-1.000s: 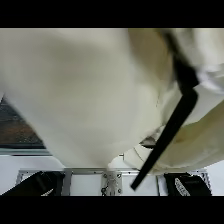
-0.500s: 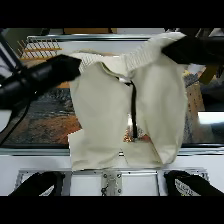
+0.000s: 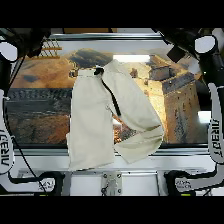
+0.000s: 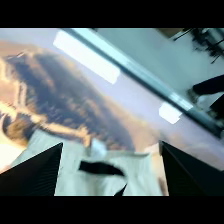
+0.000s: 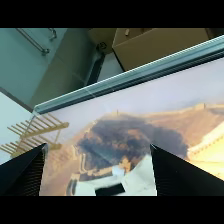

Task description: Fold the clothes and pants, and hang the long-sleeved shirts on hangers.

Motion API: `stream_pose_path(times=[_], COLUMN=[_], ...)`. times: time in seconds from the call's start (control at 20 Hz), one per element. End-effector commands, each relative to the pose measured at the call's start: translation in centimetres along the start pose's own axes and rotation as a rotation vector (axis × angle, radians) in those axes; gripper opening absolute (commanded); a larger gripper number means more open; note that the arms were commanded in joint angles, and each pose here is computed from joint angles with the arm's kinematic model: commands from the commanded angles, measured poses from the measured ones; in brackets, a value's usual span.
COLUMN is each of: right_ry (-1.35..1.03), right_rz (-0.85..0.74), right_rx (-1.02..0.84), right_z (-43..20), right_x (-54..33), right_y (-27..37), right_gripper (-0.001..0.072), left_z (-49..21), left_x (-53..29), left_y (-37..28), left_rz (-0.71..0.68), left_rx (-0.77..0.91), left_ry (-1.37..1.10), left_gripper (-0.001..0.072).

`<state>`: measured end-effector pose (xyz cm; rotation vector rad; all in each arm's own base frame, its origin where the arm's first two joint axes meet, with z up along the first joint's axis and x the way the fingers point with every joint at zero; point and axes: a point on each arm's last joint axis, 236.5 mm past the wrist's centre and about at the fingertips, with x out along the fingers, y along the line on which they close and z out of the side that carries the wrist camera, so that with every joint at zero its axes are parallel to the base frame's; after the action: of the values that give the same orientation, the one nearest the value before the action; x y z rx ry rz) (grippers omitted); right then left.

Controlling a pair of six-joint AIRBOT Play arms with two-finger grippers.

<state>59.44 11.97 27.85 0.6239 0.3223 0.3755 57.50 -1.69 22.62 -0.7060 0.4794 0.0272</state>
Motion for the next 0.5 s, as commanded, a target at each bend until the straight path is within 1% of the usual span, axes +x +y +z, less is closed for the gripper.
stream_pose_path(times=[0.0, 0.1, 0.2, 0.3, 0.45], right_ry=[0.185, 0.345, 0.49, 0.609, 0.693], right_rz=[-0.052, -0.157, -0.263, -0.347, -0.367], right_rx=[-0.092, -0.206, -0.269, -0.288, -0.249], right_z=[-2.8, -5.8, -9.1, -12.8, -18.0], right_x=[-2.2, -5.3, -8.9, -13.0, -17.7], right_y=[-2.3, -4.3, -6.7, -8.8, -9.3], right_gripper=[0.0718, 0.0713, 0.0713, 0.0713, 0.0713], left_z=[-5.4, -10.9, -17.2, -23.1, -30.4], left_x=[0.1, -1.4, -3.2, -5.2, -7.5], left_y=[8.5, 12.8, 16.5, 19.5, 22.9], left_rz=[0.163, 0.227, 0.279, 0.321, 0.366], left_rx=[0.192, 0.23, 0.205, 0.172, 0.146], left_ry=[0.338, 0.548, 0.709, 0.824, 0.928], left_gripper=[0.0653, 0.0652, 0.0653, 0.0653, 0.0652])
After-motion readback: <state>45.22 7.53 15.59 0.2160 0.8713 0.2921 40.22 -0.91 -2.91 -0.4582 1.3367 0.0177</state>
